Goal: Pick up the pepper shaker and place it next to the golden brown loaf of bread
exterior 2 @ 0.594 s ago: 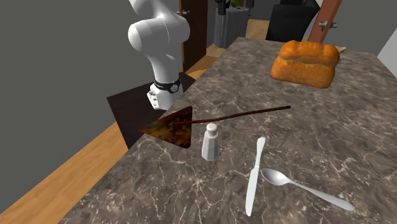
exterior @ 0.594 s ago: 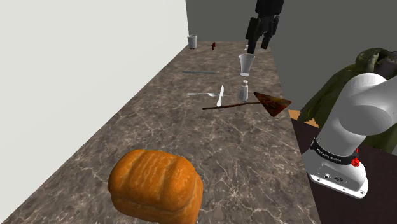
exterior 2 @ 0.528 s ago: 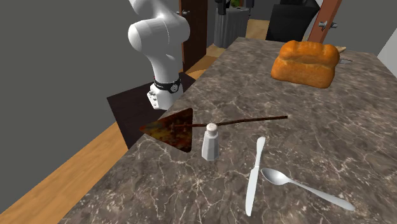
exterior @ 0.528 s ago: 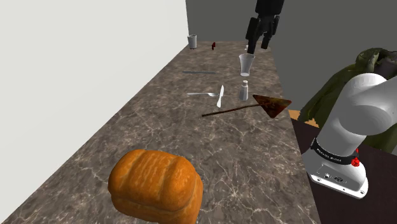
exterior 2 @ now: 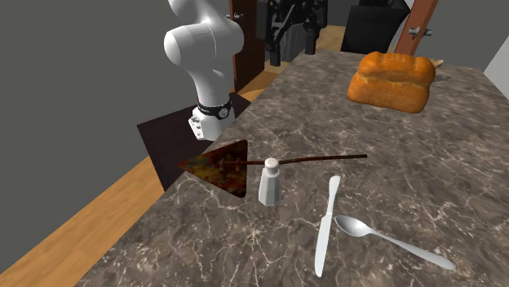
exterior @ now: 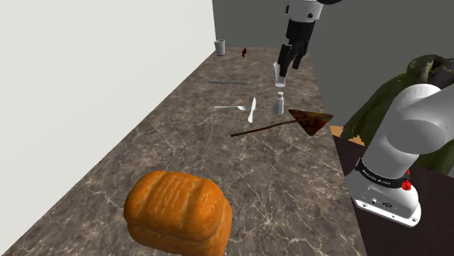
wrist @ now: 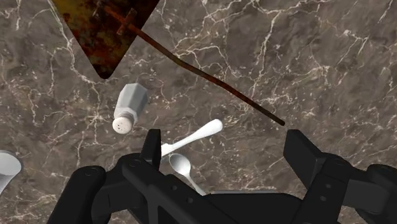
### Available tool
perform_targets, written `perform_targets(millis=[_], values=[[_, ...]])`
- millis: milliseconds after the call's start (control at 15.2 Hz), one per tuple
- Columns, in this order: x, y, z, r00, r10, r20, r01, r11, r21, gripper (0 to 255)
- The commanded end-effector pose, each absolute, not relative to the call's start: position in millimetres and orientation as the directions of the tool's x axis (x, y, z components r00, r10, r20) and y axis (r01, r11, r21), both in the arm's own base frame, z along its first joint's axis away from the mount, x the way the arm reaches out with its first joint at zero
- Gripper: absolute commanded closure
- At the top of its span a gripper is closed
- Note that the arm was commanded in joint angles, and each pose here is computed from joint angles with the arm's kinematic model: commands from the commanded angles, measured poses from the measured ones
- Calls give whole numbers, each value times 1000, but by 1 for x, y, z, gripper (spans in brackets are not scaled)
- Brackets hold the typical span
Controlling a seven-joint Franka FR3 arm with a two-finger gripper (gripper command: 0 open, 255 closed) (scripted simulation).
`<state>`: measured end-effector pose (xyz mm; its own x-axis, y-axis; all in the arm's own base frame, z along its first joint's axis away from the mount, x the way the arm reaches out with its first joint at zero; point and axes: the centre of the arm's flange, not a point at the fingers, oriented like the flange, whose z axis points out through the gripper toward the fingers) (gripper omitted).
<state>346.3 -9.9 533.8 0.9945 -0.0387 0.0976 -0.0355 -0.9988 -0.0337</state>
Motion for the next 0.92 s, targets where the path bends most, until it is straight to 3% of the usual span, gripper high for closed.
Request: perform_targets(millis=[0, 858], values=[[354, -22, 513, 994, -21, 107, -19, -1000, -17, 0], [414, -102, 400, 986, 76, 149, 64, -995, 82, 0]])
